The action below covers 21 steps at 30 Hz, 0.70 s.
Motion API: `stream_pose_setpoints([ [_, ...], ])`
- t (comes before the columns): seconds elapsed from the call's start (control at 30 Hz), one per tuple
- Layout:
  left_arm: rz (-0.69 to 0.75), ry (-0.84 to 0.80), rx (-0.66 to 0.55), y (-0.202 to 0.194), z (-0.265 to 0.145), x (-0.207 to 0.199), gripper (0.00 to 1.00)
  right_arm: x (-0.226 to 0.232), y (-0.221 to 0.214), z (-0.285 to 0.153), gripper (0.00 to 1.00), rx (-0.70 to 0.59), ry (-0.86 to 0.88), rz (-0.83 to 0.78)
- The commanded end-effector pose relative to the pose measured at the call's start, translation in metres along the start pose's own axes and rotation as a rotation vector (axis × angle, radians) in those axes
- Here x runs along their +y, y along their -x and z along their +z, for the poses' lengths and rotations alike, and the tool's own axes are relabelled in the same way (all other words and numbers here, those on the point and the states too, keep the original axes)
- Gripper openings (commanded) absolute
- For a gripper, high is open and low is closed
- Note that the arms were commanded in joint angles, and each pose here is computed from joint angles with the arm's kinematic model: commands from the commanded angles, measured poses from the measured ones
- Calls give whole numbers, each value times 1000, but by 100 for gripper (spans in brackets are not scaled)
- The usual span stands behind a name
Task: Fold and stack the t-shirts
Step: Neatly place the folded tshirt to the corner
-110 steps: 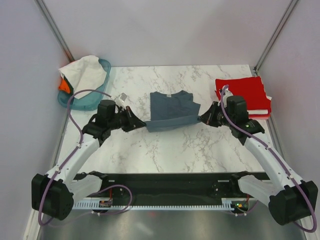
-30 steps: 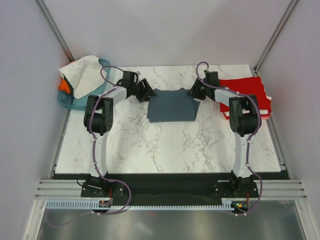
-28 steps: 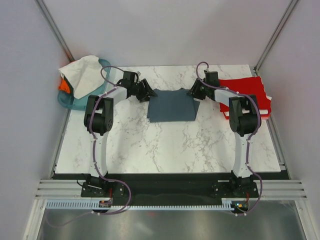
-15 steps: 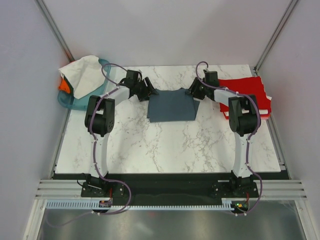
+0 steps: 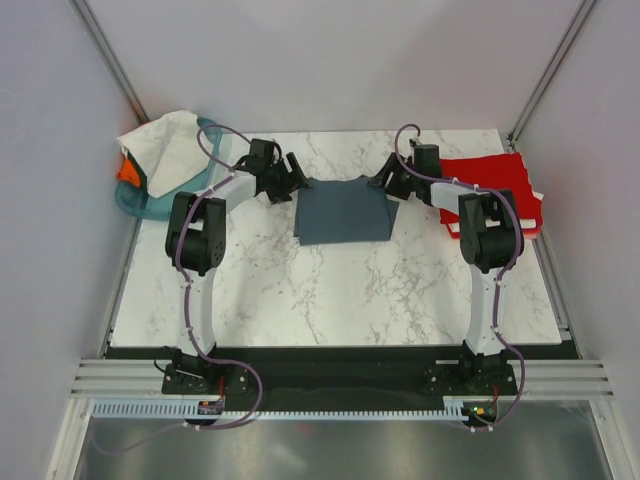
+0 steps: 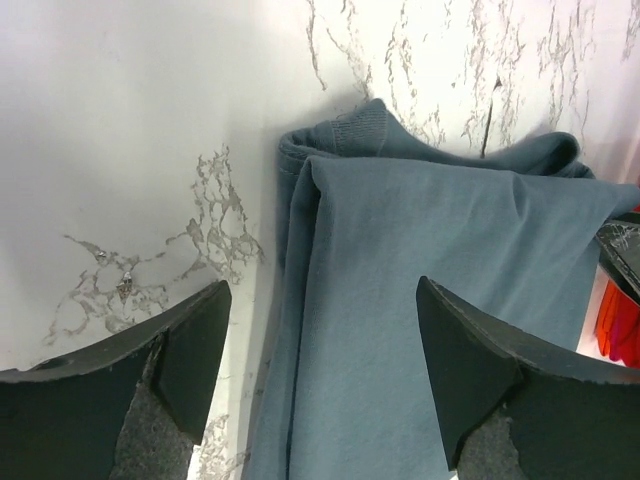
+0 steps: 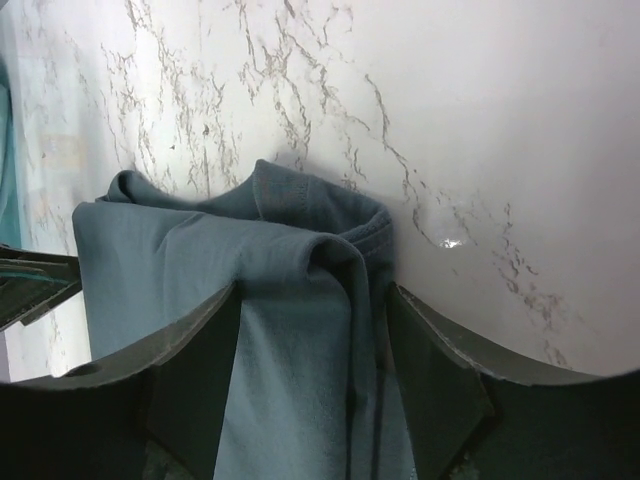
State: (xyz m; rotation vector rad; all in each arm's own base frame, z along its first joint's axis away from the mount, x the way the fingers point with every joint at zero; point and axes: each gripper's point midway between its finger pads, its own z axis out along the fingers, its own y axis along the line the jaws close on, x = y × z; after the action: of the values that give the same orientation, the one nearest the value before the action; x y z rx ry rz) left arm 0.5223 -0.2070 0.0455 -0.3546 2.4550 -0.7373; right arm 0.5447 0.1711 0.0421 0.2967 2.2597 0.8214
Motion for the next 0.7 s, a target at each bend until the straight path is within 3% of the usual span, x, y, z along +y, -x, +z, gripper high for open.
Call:
stream_pose_setpoints([
  [0.0, 43, 14, -16, 6, -9, 1, 82, -6, -6, -2, 67, 10, -16, 10],
  [0.17, 24, 3, 19, -2, 3, 5, 70, -20, -9, -3, 65, 17, -79, 11],
  [0.37, 32, 6, 18, -3, 9, 6, 69, -16, -3, -5, 68, 2, -73, 4],
  [0.67, 19, 31, 38, -11, 25, 9, 63, -25, -19, 7, 58, 63, -122, -12],
])
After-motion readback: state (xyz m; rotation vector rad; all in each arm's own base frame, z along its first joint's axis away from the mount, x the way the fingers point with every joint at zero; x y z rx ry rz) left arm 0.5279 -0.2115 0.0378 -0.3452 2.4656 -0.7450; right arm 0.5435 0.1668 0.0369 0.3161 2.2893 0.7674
